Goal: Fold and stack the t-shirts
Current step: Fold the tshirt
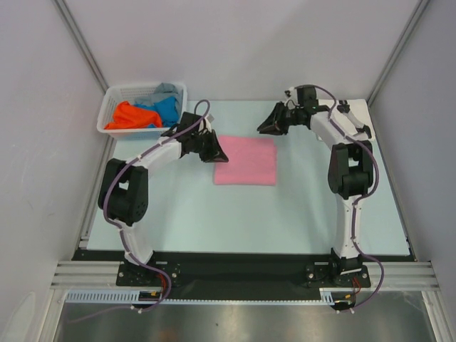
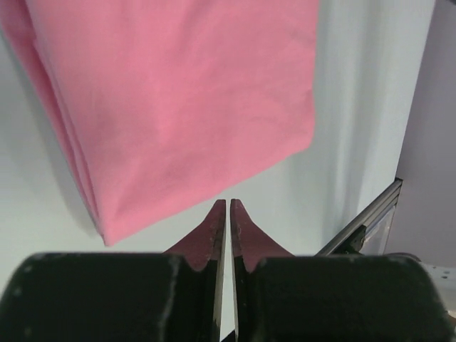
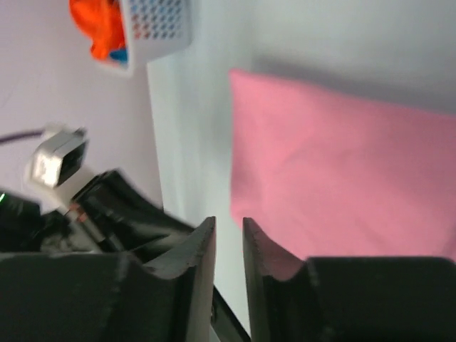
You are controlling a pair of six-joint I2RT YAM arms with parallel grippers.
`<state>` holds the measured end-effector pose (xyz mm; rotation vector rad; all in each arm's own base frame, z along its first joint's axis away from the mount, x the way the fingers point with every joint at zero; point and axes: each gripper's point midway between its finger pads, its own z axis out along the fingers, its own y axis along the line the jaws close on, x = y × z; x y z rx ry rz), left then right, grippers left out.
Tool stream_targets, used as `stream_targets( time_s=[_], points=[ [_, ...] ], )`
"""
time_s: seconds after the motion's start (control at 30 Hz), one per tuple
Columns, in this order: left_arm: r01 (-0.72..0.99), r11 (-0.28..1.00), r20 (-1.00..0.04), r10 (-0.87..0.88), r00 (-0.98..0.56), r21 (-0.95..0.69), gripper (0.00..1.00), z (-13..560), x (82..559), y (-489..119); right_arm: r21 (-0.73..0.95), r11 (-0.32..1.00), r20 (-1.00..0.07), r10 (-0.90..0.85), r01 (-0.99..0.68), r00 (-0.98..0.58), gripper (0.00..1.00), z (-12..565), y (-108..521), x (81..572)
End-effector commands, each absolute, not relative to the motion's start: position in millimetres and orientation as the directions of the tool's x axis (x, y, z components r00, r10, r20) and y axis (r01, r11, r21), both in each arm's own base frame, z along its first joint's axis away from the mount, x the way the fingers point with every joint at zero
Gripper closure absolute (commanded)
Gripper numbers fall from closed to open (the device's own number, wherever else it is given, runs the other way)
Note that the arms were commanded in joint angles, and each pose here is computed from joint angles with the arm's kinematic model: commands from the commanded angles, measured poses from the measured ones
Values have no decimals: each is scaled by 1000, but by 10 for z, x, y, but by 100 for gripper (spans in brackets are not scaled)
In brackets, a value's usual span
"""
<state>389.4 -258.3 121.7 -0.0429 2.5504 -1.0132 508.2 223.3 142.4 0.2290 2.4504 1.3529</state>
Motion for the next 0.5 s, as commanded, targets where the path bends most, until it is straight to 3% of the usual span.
stream_targets(
  time_s=[0.0, 0.17, 0.37, 0.47],
  points=[
    [65, 738, -277, -170, -946, -671, 91, 942, 3744, -2547, 862, 505, -118, 129, -37, -985, 75, 1391, 2615, 4402],
    [3, 747, -207, -180, -962, -665, 95, 523, 3697, -2531, 858, 513, 12, 27, 24, -1000, 99, 877, 2650, 3912],
    [-38, 841, -191, -166, -968, -539, 100, 62, 3544, -2257, 789, 600, 111, 79, 137, -991, 100, 180, 2185, 3496],
    [-26, 867, -199, -143, -970, -498, 100, 12, 3464, -2158, 793, 595, 74, 118, 130, -990, 100, 240, 1999, 3536]
  ],
)
